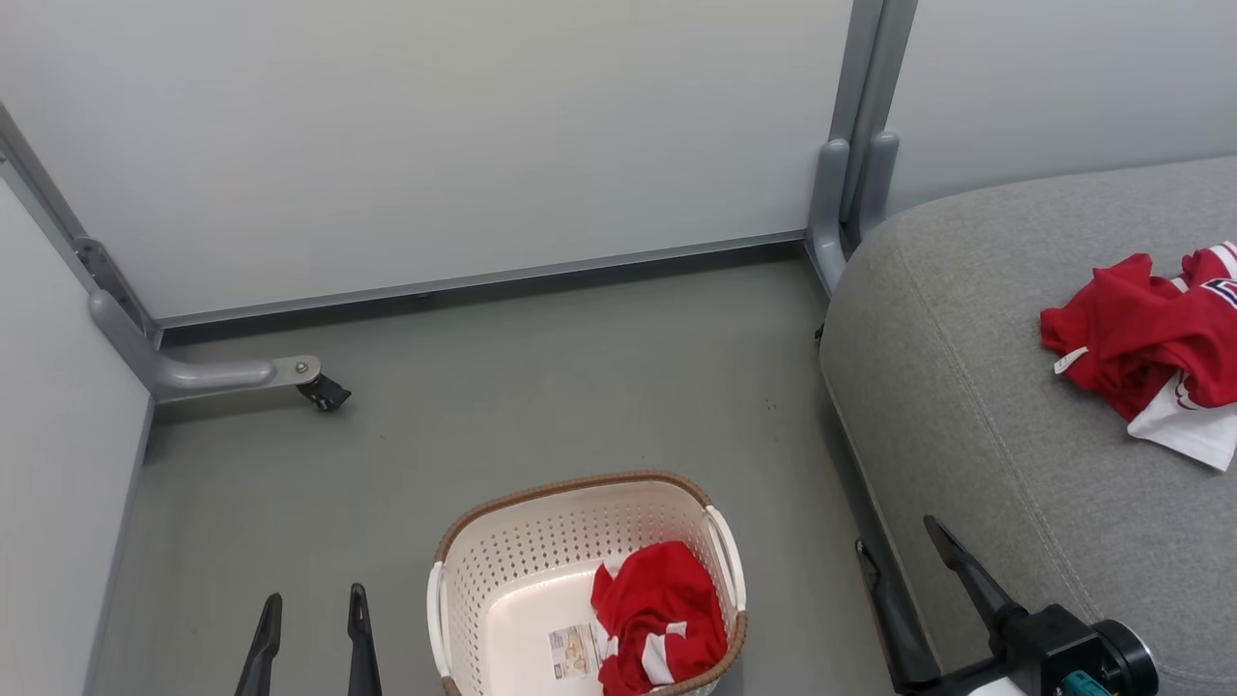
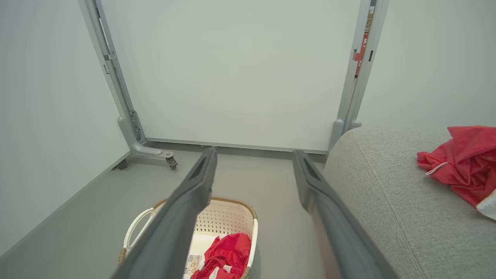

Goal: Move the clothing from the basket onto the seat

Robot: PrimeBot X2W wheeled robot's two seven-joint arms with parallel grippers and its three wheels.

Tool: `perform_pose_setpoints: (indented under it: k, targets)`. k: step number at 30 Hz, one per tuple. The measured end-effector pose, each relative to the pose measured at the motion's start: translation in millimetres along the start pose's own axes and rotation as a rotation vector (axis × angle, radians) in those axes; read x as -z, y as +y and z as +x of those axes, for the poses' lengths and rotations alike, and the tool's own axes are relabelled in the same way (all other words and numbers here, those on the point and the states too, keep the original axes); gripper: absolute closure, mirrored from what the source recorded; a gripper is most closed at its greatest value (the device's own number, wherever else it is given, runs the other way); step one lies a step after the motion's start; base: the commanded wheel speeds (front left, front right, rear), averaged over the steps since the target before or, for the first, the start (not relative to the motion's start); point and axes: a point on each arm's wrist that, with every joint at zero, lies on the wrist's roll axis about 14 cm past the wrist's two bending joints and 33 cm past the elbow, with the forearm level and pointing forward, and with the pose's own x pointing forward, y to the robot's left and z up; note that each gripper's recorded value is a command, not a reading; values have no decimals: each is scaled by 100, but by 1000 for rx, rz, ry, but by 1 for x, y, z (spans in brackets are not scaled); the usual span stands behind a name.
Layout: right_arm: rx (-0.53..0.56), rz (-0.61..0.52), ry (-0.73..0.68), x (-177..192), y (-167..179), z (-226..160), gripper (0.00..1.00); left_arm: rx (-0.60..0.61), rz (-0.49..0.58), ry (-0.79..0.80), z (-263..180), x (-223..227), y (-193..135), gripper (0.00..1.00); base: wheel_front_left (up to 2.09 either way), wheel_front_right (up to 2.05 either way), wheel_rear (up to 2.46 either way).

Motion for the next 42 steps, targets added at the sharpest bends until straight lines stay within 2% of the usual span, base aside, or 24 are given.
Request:
perform_pose_setpoints:
  k: [19, 25, 32, 39, 42]
  targets:
    - [-2, -4, 46, 14, -6, 8, 0, 11, -13, 71, 6, 21, -5, 0, 0, 0, 0]
    - [-5, -21, 40, 15, -16, 36, 0, 44, -24, 75, 37, 25, -16, 0, 0, 0, 0]
    - [9, -37, 49, 31, -36, 78, 0, 123, -33, 123, 83, 51, -36, 0, 0, 0, 0]
    - [22, -60, 63, 57, -57, 116, 0, 283, -13, 190, 137, 97, -74, 0, 0, 0, 0]
    - [27, -64, 72, 73, -65, 131, 0, 368, 2, 258, 156, 132, -93, 0, 0, 0, 0]
